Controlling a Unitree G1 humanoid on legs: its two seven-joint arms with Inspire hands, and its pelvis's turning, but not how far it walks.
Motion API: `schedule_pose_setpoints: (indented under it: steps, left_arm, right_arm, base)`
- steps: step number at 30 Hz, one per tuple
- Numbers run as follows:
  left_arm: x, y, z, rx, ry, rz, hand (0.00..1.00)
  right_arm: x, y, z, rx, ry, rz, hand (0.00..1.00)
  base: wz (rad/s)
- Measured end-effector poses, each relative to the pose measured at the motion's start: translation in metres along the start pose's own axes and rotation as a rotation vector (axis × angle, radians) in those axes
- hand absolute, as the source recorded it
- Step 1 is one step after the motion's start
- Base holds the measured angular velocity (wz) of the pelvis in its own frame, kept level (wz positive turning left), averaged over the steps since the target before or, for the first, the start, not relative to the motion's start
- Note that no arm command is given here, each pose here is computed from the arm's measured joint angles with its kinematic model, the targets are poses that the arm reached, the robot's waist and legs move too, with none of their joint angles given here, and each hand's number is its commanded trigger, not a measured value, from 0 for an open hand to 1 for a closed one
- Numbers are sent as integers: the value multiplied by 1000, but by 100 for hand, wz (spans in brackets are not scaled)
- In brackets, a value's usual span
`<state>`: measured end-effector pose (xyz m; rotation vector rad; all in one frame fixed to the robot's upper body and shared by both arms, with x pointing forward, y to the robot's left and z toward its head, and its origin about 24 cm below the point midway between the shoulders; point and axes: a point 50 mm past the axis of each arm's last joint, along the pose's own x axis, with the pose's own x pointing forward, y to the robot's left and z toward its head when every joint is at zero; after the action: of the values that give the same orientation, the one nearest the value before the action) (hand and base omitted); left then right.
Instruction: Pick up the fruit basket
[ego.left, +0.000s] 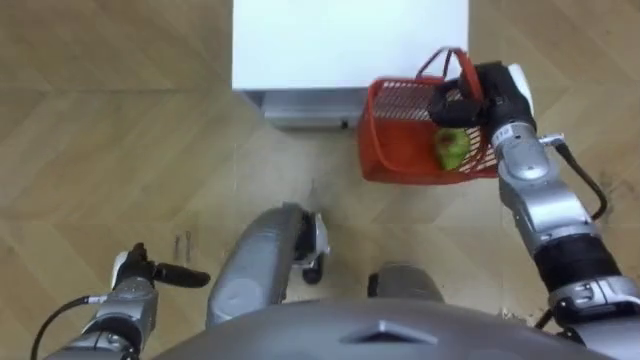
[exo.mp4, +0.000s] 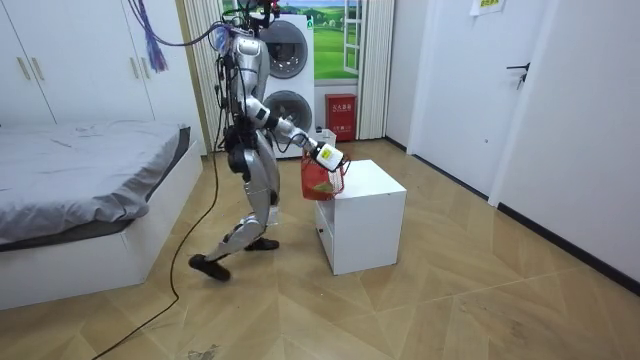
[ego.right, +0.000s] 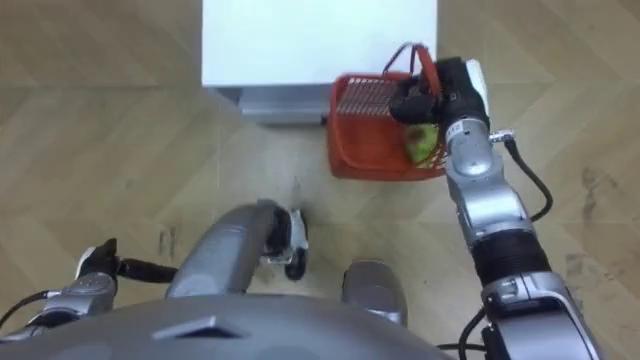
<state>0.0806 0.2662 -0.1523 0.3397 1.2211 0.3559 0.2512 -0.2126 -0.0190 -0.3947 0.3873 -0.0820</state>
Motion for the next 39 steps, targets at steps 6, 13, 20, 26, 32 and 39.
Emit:
schedule_pose_setpoints:
  steps: [6, 13, 20, 26, 32, 39]
  left_arm:
    - [-3, -2, -6, -47, -13, 44, 0]
    - [-10, -7, -28, 10, 30, 46, 0]
    - [-9, -8, -20, -14, 2, 32, 0]
    - [-10, -14, -19, -14, 11, 6, 0]
    - [-10, -13, -24, -14, 32, 10, 0]
    - [-12, -13, -42, 29, 105, 6, 0]
  right_arm:
    - [-5, 8, 35, 91, -154, 14, 100]
    - [-7, 12, 48, 139, -210, 50, 100]
    - [-9, 17, 73, 185, -303, 100, 100]
    - [-14, 22, 84, 208, -351, 162, 100]
    - [-15, 29, 81, 180, -340, 225, 100]
    - [-10, 41, 64, 165, -260, 263, 100]
  base:
    - [1]
    - [1]
    - [11]
    - [5]
    - [9]
    - [13]
